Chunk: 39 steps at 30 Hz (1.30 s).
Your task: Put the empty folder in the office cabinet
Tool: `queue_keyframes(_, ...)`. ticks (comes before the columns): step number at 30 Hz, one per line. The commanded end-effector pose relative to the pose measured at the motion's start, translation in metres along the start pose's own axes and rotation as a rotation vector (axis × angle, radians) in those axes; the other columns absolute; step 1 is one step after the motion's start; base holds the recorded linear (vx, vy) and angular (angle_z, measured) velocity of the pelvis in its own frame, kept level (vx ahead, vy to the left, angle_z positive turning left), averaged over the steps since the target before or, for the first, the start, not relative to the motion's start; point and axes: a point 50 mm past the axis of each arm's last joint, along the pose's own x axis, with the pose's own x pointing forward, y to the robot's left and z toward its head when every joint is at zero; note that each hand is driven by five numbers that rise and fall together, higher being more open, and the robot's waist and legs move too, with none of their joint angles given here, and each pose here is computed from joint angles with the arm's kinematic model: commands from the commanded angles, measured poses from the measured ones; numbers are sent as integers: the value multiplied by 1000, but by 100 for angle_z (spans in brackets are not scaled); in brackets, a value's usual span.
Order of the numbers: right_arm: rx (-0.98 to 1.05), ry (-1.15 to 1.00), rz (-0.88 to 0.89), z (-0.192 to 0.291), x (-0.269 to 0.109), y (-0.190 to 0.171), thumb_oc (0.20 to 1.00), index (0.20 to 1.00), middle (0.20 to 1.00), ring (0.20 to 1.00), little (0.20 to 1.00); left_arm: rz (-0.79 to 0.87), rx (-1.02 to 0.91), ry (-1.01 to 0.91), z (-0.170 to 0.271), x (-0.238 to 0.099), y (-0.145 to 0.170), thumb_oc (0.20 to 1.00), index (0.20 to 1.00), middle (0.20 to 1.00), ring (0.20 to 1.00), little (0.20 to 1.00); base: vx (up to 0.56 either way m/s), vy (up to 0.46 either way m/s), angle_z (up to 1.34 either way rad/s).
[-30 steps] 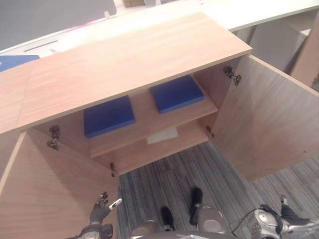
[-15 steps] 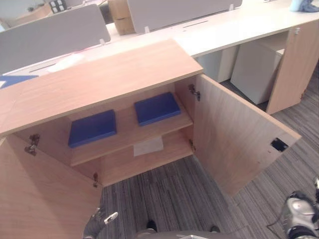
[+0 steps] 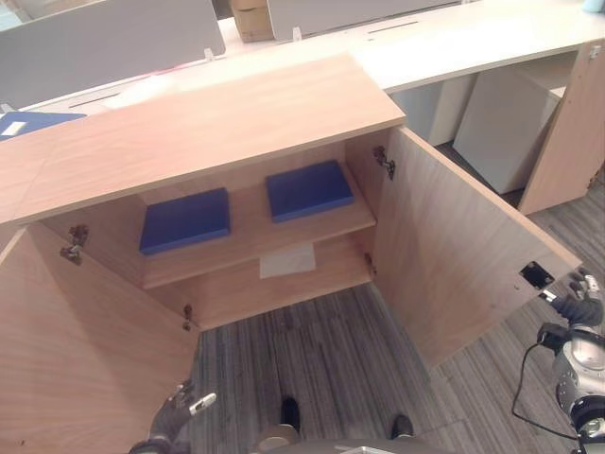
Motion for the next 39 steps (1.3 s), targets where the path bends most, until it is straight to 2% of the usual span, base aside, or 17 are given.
queue_keyframes(1, 36, -146, 163, 40, 22, 31, 1000, 1000, 1000, 1000, 1000, 27, 101, -86, 42, 14, 17, 1000, 1000, 1000, 1000, 1000, -62, -62, 1)
queue_keyframes(4, 32, -154, 239, 43, 23, 41, 1000, 1000, 1000, 1000, 1000, 31, 92, -80, 42, 15, 18, 1000, 1000, 1000, 1000, 1000, -90, -60, 1)
queue_keyframes(9, -67, -175, 633, 49, 15, 103, 1000, 1000, 1000, 1000, 1000, 41, 47, -78, 36, 11, 21, 1000, 1000, 1000, 1000, 1000, -97, -53, -2)
queue_keyframes(10, -67, -175, 633, 49, 15, 103, 1000, 1000, 1000, 1000, 1000, 41, 47, -78, 36, 11, 21, 1000, 1000, 1000, 1000, 1000, -48, -51, 0)
queue_keyframes(13, -112, -185, 799, 42, -4, 140, 1000, 1000, 1000, 1000, 1000, 30, 3, -105, 33, 10, 16, 1000, 1000, 1000, 1000, 1000, -85, -29, 18)
queue_keyframes(17, -137, -190, 863, 39, -13, 157, 1000, 1000, 1000, 1000, 1000, 18, 3, -121, 33, 12, 8, 1000, 1000, 1000, 1000, 1000, -32, 27, 47)
queue_keyframes(23, -120, -197, 867, 39, -15, 169, 1000, 1000, 1000, 1000, 1000, 124, -24, -172, 38, 17, 2, 1000, 1000, 1000, 1000, 1000, 2, 95, 45)
queue_keyframes(24, -113, -203, 868, 39, -15, 173, 1000, 1000, 1000, 1000, 1000, 201, -69, -200, 39, 16, 6, 1000, 1000, 1000, 1000, 1000, 101, 158, 105)
queue_keyframes(27, -87, -181, 816, 39, -11, 178, 1000, 1000, 1000, 1000, 1000, 293, -85, -236, 37, 10, 11, 1000, 1000, 1000, 1000, 1000, 127, 166, 68)
queue_keyframes(31, -72, -127, 728, 32, -3, 171, 1000, 1000, 1000, 1000, 1000, 401, -76, -277, 30, -2, 19, 1000, 1000, 1000, 1000, 1000, 105, 132, 59)
queue_keyframes(35, -73, -106, 697, 28, -1, 169, 1000, 1000, 1000, 1000, 1000, 430, -69, -295, 31, -5, 23, 1000, 1000, 1000, 1000, 1000, 61, 95, 23)
queue_keyframes(39, -94, 14, 639, 2, -5, 158, 1000, 1000, 1000, 1000, 1000, 532, -6, -423, 55, -17, 43, 1000, 1000, 1000, 1000, 1000, 111, 246, 12)
